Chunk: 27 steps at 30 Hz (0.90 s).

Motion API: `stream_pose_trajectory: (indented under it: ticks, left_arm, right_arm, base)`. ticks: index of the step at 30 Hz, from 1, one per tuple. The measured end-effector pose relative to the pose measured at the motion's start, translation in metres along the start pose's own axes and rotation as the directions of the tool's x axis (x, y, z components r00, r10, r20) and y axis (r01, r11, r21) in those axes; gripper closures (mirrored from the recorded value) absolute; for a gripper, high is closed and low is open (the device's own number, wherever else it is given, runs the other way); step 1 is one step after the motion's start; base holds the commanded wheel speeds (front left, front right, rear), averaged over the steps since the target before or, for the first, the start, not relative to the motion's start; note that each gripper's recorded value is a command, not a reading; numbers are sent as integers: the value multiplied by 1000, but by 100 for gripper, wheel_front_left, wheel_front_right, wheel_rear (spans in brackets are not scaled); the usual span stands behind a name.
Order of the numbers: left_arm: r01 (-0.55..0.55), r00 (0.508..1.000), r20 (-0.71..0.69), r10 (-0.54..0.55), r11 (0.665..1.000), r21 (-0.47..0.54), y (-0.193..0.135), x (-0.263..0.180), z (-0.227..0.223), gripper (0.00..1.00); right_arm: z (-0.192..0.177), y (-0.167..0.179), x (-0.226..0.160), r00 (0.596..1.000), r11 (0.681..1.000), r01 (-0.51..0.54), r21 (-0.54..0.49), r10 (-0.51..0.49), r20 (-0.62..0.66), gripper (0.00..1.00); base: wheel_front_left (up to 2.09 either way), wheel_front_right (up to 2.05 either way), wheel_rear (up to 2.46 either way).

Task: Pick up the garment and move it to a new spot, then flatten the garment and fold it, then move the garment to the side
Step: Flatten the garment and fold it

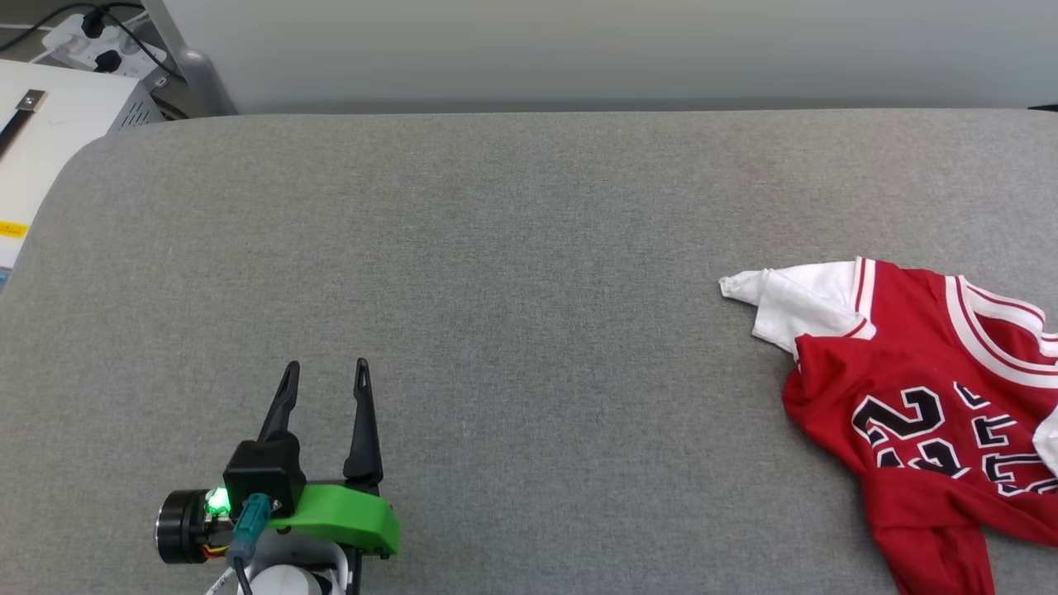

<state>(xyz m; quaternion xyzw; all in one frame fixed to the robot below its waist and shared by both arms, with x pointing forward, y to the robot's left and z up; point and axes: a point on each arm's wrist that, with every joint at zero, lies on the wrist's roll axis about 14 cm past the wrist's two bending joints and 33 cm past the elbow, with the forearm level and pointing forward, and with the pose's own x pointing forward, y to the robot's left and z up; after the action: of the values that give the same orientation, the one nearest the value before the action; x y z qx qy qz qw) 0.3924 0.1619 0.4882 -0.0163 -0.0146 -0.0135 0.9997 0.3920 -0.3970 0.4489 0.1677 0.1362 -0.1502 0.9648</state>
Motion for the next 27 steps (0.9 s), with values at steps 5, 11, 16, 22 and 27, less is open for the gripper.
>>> stream_pose_trajectory:
  ticks: [5,11,16,22,27]
  left_arm:
    - [-1,1000,10,1,1000,2,0,-1,3,0]
    - [6,1000,12,-6,1000,7,-1,0,4,0]
    - [12,1000,12,-12,1000,12,-2,1,3,0]
    - [4,1000,15,-5,1000,15,1,5,4,0]
    - [-3,1000,0,3,1000,10,3,8,-2,0]
  right_arm:
    - [58,36,7,978,986,-107,-128,128,167,0]
    - [82,125,7,903,887,-307,-344,386,189,0]
    - [83,208,3,837,755,-463,-465,545,52,0]
    - [24,259,-2,773,589,-627,-510,555,-309,0]
    - [-30,256,-2,695,515,-711,-480,408,-592,0]
  base:
    - [0,0,0]
    - [0,0,0]
    - [0,0,0]
    - [0,0,0]
    - [0,0,0]
